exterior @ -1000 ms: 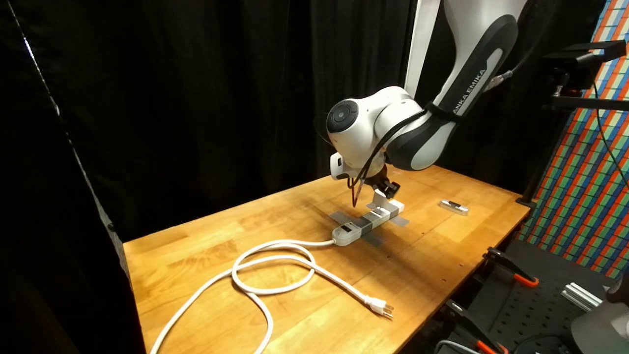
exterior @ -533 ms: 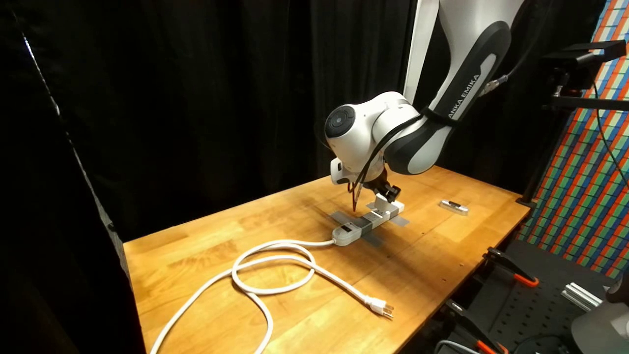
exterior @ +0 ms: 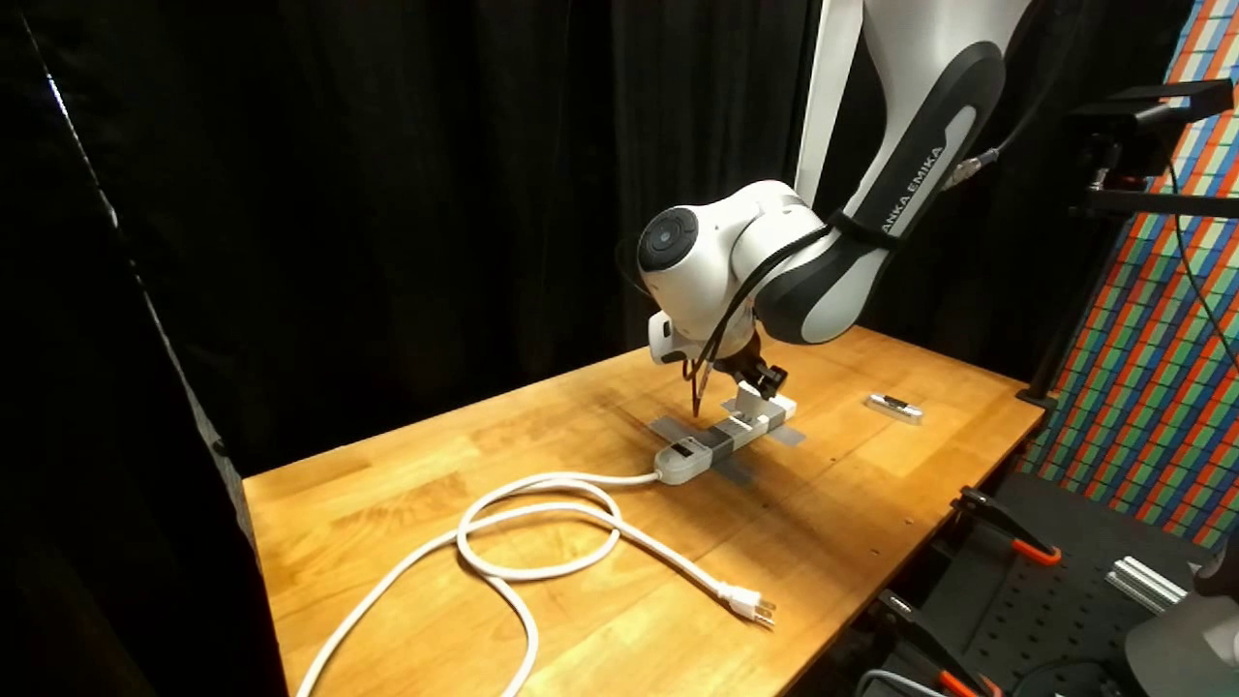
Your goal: Pick up the charger from the table and put it on the adapter
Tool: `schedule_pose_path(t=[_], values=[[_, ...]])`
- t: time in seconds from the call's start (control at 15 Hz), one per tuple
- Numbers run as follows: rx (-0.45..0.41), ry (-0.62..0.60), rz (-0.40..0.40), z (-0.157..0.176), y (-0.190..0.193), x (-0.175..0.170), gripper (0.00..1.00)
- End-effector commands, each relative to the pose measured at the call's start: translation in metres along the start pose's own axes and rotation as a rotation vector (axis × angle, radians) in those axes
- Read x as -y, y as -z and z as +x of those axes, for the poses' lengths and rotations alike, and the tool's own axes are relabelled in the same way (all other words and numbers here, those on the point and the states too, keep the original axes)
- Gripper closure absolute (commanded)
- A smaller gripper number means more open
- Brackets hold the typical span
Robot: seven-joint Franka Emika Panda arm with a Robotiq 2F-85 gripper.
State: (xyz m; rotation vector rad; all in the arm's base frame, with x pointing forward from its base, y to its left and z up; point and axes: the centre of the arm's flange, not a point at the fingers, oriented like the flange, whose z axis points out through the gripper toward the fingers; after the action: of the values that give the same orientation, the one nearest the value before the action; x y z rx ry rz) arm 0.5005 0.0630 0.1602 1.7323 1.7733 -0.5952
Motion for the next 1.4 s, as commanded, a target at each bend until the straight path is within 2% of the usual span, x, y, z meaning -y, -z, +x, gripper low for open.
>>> schedule_pose_path(t=[0.0,0.8,1.33], values=[[-0.013,0.020,0.018,0.005,0.001,-0.001,0.77],[-0.035,0.036,0.039,0.021,-0.009,0.001,0.77],[-0.068,-0.009,0.117,0.020,-0.049,-0.007,0.77]])
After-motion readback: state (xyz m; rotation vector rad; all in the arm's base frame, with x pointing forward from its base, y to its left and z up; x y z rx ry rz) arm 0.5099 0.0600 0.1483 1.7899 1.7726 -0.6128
